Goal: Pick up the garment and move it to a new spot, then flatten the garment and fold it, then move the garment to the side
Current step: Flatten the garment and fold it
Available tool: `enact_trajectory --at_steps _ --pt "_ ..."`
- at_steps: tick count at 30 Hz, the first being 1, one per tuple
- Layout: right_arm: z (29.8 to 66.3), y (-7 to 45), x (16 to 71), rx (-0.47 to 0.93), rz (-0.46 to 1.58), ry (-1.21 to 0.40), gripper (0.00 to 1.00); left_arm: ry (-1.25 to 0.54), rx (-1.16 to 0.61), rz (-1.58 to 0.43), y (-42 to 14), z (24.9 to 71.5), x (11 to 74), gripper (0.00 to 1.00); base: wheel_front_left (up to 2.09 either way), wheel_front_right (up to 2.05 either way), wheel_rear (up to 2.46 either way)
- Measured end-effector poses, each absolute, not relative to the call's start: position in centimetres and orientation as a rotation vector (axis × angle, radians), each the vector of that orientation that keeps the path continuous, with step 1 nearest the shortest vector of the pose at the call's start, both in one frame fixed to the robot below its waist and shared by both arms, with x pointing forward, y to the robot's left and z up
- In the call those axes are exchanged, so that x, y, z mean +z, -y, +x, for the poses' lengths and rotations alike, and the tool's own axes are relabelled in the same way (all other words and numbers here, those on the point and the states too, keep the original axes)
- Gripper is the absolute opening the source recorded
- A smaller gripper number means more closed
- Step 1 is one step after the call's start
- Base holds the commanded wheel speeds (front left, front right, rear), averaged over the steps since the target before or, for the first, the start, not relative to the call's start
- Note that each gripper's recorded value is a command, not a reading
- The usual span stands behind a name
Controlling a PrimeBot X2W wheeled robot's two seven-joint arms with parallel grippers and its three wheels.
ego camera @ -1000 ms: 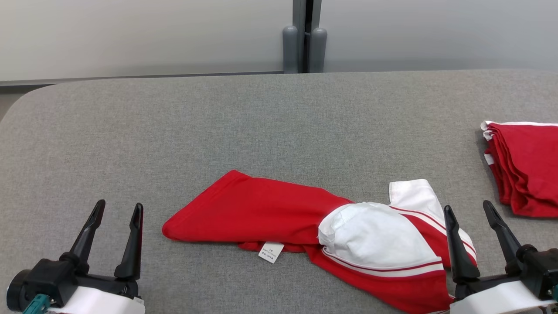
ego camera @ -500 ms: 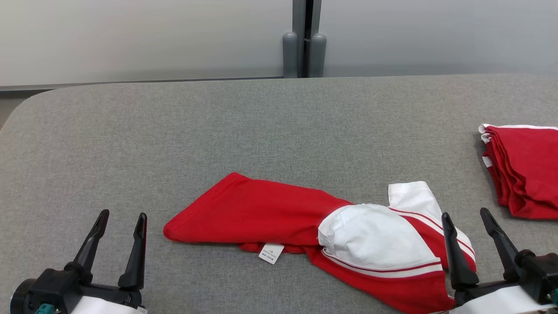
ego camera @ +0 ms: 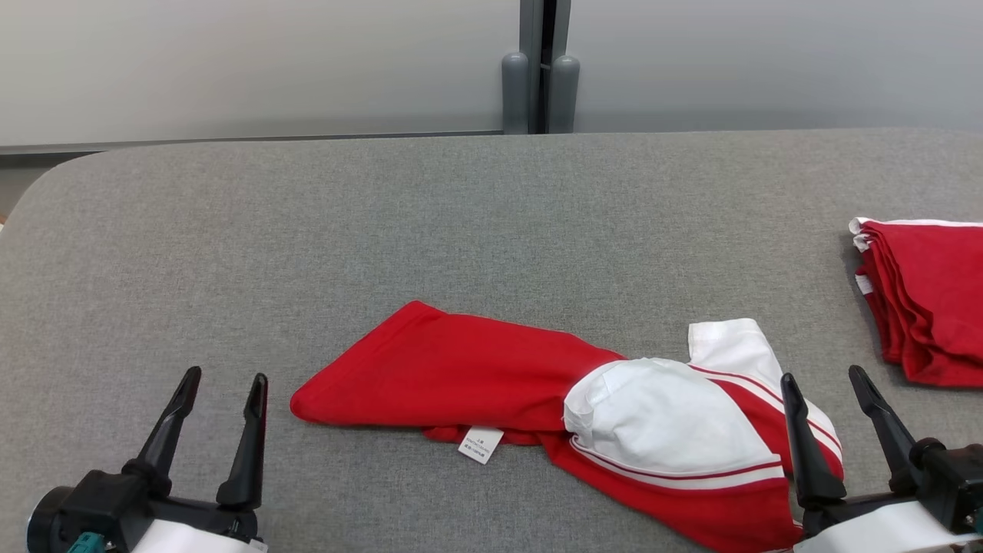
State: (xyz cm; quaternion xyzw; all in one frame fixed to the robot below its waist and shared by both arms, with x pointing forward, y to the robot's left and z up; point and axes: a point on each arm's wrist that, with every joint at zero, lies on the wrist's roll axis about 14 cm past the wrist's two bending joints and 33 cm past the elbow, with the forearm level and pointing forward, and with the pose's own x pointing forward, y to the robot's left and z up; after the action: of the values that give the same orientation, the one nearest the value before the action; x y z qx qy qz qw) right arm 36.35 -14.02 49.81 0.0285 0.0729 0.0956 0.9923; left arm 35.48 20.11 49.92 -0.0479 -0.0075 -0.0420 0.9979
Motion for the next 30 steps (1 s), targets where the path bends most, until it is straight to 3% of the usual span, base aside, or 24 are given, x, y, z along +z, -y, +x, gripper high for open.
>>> enact_trajectory --at_steps 6,14,27,28,29,30 --pt "37.1 13.7 49.5 0.203 0.059 -0.155 1.0 -0.081 -0.167 -0.142 -18.4 36.6 48.0 1.0 0.0 0.0 0.0" --pt "37.6 13.5 48.7 0.204 0.075 -0.173 1.0 -0.353 -0.211 -0.185 -17.8 36.6 40.3 1.0 0.0 0.0 0.0" --pt "37.8 15.0 47.5 0.155 0.081 -0.201 1.0 -0.51 -0.312 -0.198 -15.3 37.4 36.0 1.0 0.0 0.0 0.0" --pt "37.8 15.1 47.4 0.151 0.08 -0.203 1.0 -0.518 -0.323 -0.2 -15.0 37.3 35.9 0.68 0.0 0.0 0.0" --pt "37.8 15.2 47.4 0.149 0.08 -0.204 1.0 -0.522 -0.334 -0.202 -14.8 37.2 35.8 0.16 0.0 0.0 0.0" --pt "37.8 15.2 47.3 0.147 0.082 -0.209 1.0 -0.526 -0.342 -0.201 -14.6 37.1 35.8 0.0 0.0 0.0 0.0"
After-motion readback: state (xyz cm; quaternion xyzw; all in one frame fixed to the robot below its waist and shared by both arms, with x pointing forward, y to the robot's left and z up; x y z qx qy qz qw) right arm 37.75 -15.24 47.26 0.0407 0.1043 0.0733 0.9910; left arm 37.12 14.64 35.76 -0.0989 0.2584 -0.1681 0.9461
